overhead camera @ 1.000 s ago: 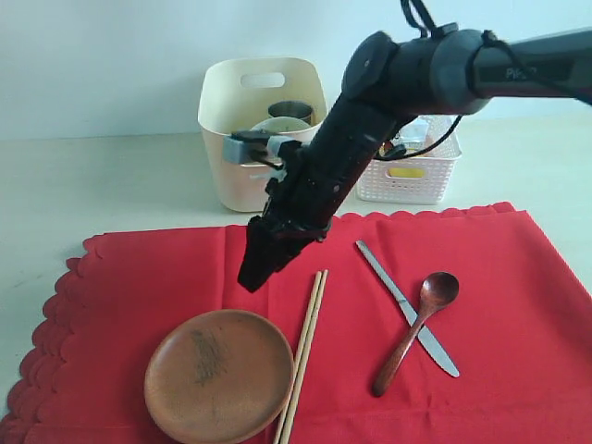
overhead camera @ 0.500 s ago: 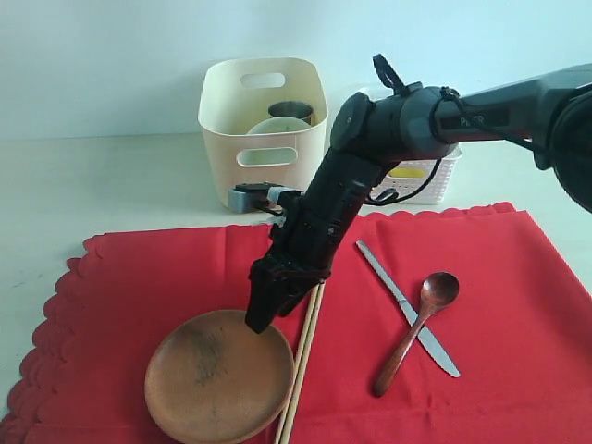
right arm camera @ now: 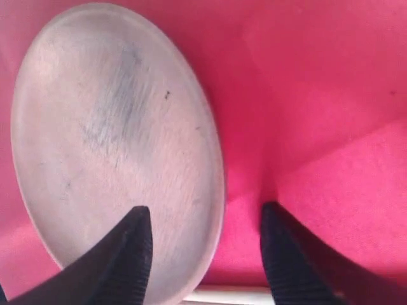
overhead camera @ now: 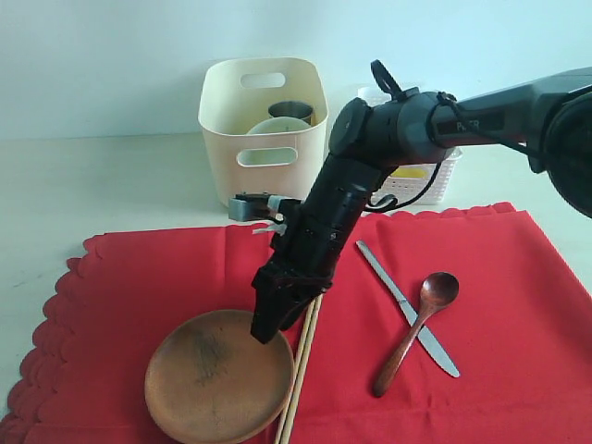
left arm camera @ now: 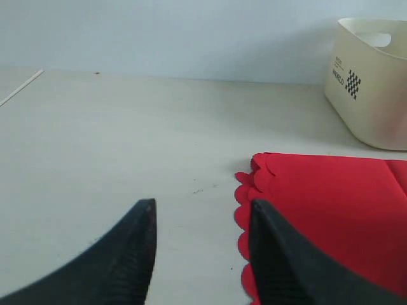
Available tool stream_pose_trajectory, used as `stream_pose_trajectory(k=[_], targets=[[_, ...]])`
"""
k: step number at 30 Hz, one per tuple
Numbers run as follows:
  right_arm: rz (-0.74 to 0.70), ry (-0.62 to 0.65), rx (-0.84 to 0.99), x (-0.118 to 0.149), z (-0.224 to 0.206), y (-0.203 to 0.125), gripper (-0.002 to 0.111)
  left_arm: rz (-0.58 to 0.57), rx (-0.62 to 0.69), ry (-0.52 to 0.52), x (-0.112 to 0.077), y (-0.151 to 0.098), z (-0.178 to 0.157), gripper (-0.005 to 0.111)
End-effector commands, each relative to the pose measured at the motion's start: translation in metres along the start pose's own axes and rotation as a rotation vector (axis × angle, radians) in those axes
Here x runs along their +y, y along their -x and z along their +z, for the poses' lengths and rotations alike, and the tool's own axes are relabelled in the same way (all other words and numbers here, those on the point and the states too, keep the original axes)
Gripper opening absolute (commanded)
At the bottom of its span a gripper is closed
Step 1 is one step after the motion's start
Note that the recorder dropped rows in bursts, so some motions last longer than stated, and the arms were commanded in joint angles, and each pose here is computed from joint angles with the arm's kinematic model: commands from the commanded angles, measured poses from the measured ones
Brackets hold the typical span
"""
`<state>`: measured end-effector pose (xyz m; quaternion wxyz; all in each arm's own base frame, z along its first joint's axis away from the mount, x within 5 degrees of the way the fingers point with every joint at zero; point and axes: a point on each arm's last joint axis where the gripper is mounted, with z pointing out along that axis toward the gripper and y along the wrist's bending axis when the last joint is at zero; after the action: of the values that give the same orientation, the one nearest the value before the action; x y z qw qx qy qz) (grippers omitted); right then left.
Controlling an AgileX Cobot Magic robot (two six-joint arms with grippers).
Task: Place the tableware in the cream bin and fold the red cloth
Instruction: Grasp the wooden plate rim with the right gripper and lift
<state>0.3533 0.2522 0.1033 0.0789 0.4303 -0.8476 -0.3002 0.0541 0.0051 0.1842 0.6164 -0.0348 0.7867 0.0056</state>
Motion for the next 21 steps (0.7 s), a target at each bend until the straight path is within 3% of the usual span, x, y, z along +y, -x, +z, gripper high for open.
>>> stream_pose_trajectory(k=[1,3,5,21], targets=[[-0.006,-0.028,0.037,-0.003,0.002,-0.004,0.034,-0.005,-0.010,0.001,0.000,0.000,0.000,0.045],[0.013,-0.029,0.037,-0.003,0.002,-0.004,0.013,-0.005,-0.010,0.001,0.000,0.000,0.000,0.045],[0.016,-0.029,0.037,-0.003,0.002,-0.004,0.000,-0.005,-0.010,0.001,0.000,0.000,0.000,0.045],[-0.023,-0.122,-0.090,0.027,-0.048,0.007,0.000,-0.005,-0.010,0.001,0.000,0.000,0.000,0.045]])
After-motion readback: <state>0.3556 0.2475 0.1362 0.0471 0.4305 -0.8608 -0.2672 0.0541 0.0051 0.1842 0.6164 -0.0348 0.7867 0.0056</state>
